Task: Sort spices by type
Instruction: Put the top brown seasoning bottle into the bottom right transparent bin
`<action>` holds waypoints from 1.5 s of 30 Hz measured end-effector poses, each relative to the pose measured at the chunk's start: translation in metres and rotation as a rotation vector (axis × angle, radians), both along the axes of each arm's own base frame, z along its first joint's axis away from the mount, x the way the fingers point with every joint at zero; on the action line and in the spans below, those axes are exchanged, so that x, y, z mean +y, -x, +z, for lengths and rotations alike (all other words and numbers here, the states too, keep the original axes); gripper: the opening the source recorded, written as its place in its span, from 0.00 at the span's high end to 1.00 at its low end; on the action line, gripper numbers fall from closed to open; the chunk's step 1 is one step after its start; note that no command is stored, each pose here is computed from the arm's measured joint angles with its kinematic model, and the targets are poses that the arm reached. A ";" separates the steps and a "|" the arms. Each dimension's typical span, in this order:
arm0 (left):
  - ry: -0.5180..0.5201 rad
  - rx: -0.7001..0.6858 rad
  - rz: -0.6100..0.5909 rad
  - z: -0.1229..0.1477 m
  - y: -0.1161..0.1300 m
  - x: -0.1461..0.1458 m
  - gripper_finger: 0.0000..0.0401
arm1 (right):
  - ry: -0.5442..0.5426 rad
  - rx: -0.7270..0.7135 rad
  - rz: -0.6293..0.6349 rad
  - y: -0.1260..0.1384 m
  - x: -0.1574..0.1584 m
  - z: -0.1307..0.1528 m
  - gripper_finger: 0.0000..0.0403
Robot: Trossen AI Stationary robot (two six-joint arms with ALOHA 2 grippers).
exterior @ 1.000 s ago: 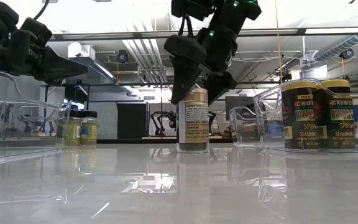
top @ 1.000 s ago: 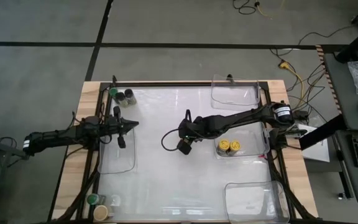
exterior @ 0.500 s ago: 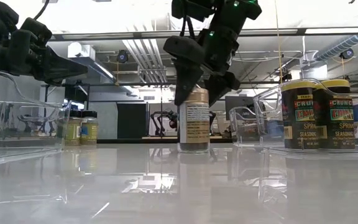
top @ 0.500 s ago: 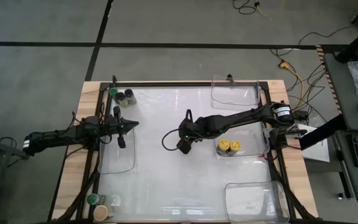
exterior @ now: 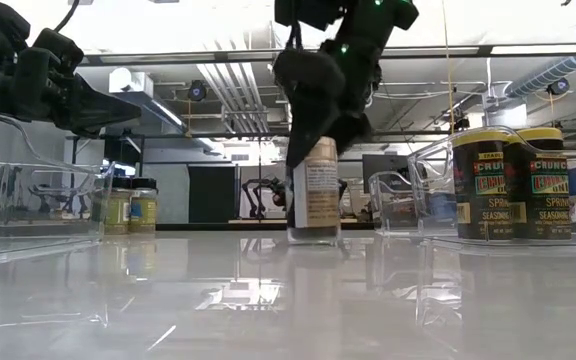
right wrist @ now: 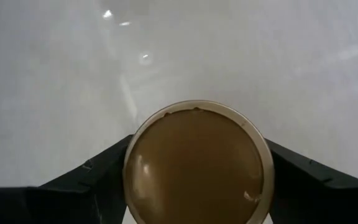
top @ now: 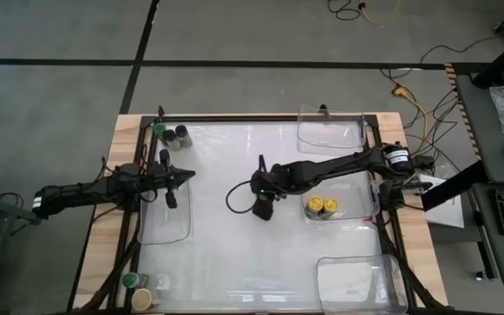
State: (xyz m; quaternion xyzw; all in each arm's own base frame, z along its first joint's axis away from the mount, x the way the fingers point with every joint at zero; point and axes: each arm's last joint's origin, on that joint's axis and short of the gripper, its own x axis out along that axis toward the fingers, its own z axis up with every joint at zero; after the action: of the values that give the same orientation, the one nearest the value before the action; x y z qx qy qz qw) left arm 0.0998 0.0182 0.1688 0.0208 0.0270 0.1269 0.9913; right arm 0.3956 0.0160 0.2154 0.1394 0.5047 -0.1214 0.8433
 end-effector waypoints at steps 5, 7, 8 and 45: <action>0.000 0.000 0.000 0.000 0.000 0.000 1.00 | 0.002 -0.051 0.327 -0.005 0.017 0.018 0.32; 0.000 0.000 0.000 0.000 0.000 0.000 1.00 | 0.007 -0.075 0.458 -0.006 0.026 0.023 0.32; 0.000 0.000 0.000 0.000 0.000 0.000 1.00 | 0.008 -0.084 0.526 -0.006 0.031 0.024 0.32; 0.000 0.000 0.000 0.000 0.000 0.000 1.00 | 0.040 -0.099 1.361 0.058 0.177 0.028 0.31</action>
State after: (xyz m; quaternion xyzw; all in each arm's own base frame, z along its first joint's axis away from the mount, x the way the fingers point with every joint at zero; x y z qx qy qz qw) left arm 0.0998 0.0182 0.1688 0.0207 0.0270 0.1269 0.9913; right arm 0.3380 0.1934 0.2438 -0.2192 0.4384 0.4334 0.7563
